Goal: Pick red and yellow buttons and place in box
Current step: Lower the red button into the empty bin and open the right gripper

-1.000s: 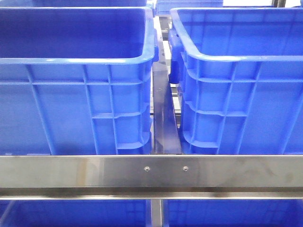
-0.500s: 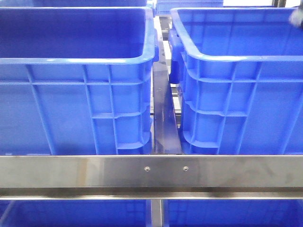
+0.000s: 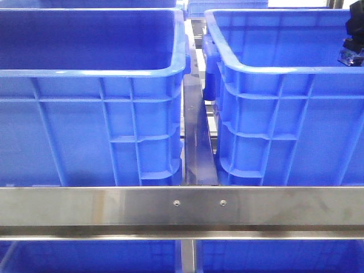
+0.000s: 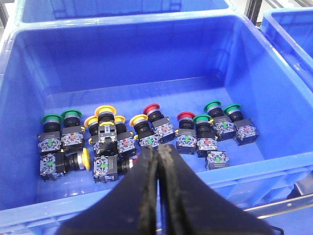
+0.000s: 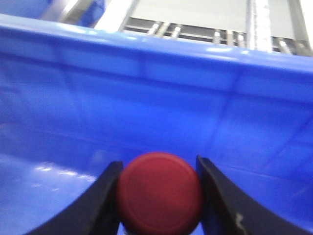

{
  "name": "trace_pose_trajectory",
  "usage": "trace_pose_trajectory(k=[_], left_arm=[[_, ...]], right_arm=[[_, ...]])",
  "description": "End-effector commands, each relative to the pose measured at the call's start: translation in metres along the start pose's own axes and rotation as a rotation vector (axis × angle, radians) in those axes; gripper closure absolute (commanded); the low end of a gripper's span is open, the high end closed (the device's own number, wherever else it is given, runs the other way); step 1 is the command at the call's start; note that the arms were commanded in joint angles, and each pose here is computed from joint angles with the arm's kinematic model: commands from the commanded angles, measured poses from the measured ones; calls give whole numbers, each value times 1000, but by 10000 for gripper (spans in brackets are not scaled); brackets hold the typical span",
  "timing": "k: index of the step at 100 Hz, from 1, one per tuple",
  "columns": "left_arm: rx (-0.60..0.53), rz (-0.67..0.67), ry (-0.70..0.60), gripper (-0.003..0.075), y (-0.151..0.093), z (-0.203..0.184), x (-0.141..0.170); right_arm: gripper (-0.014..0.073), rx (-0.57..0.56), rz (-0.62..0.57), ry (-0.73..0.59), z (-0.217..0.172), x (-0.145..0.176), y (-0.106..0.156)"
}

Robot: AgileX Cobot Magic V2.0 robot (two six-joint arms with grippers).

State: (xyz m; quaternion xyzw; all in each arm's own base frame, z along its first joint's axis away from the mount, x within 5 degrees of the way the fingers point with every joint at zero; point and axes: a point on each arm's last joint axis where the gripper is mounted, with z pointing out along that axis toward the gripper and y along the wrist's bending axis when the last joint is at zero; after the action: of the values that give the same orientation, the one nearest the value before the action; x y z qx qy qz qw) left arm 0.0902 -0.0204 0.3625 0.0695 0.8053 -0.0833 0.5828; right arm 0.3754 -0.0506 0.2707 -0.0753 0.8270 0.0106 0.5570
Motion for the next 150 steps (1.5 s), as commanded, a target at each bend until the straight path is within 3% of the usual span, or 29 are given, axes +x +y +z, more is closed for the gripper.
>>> trace_pose_trajectory(k=[1, 83, 93, 112, 119, 150], left_arm=[[-2, -15, -104, 739, 0, -4, -15], [-2, -15, -104, 739, 0, -4, -15], [-2, -15, -104, 739, 0, -4, -15], [-2, -15, -104, 739, 0, -4, -15], [-2, -15, -104, 739, 0, -4, -15], [-2, -15, -101, 739, 0, -4, -15]], right_arm=[[631, 21, 64, -106, -3, -27, -7], [618, 47, 74, 40, 71, 18, -25], [539, 47, 74, 40, 71, 18, -25], [248, 48, 75, 32, 69, 15, -25], [178, 49, 80, 27, 67, 13, -25], [158, 86, 70, -1, 41, -3, -23]])
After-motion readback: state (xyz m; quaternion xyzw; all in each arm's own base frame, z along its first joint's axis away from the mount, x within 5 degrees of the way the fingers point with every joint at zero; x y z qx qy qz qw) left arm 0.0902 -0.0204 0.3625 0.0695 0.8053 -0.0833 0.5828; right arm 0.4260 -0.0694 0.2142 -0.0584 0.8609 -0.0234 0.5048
